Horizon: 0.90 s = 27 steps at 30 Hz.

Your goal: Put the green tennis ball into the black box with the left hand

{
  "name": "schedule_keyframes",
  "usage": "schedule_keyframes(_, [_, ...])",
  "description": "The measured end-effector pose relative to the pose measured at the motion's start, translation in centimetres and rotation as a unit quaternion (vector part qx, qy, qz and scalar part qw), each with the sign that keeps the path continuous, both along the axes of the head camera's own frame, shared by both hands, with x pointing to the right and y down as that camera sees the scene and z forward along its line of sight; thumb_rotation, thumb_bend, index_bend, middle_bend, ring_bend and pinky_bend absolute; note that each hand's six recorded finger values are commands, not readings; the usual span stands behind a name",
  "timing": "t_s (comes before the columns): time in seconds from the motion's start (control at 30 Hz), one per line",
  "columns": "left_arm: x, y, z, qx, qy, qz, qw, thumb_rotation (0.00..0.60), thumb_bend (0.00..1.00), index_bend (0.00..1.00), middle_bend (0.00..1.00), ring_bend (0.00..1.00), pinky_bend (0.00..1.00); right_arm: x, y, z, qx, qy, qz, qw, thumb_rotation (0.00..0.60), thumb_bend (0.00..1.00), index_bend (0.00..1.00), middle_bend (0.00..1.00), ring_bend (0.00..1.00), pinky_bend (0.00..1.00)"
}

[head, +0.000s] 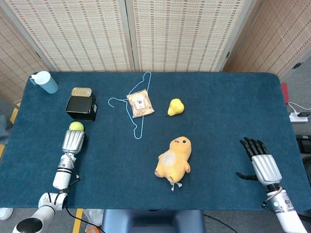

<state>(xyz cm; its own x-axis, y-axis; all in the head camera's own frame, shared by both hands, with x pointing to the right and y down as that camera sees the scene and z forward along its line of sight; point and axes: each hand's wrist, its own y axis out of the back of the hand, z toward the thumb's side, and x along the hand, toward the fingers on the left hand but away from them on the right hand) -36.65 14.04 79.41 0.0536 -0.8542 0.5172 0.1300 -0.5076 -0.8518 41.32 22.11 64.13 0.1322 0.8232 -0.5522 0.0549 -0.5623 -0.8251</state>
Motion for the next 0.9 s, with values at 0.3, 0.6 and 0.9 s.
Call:
schedule_keyframes(0.3, [0.1, -0.9, 0.3, -0.010, 0.014, 0.002, 0.9999, 0.258, 0.72, 0.39, 0.20, 0.11, 0.13, -0.1, 0.1, 0.1, 0.000, 0.003, 0.001, 1.0000, 0.600, 0.00, 0.00, 0.00, 0.00, 0.00])
schedule_keyframes(0.6, [1.6, -2.3, -1.3, 0.022, 0.075, 0.015, 0.9968, 0.079, 0.69, 0.07, 0.00, 0.00, 0.00, -0.1, 0.1, 0.2, -0.005, 0.004, 0.001, 1.0000, 0.600, 0.00, 0.00, 0.00, 0.00, 0.00])
schedule_keyframes(0.9, [1.8, -2.7, -1.3, 0.021, 0.079, 0.020, 0.9965, 0.081, 0.69, 0.05, 0.00, 0.00, 0.00, -0.2, 0.1, 0.2, -0.007, 0.002, -0.001, 1.0000, 0.600, 0.00, 0.00, 0.00, 0.00, 0.00])
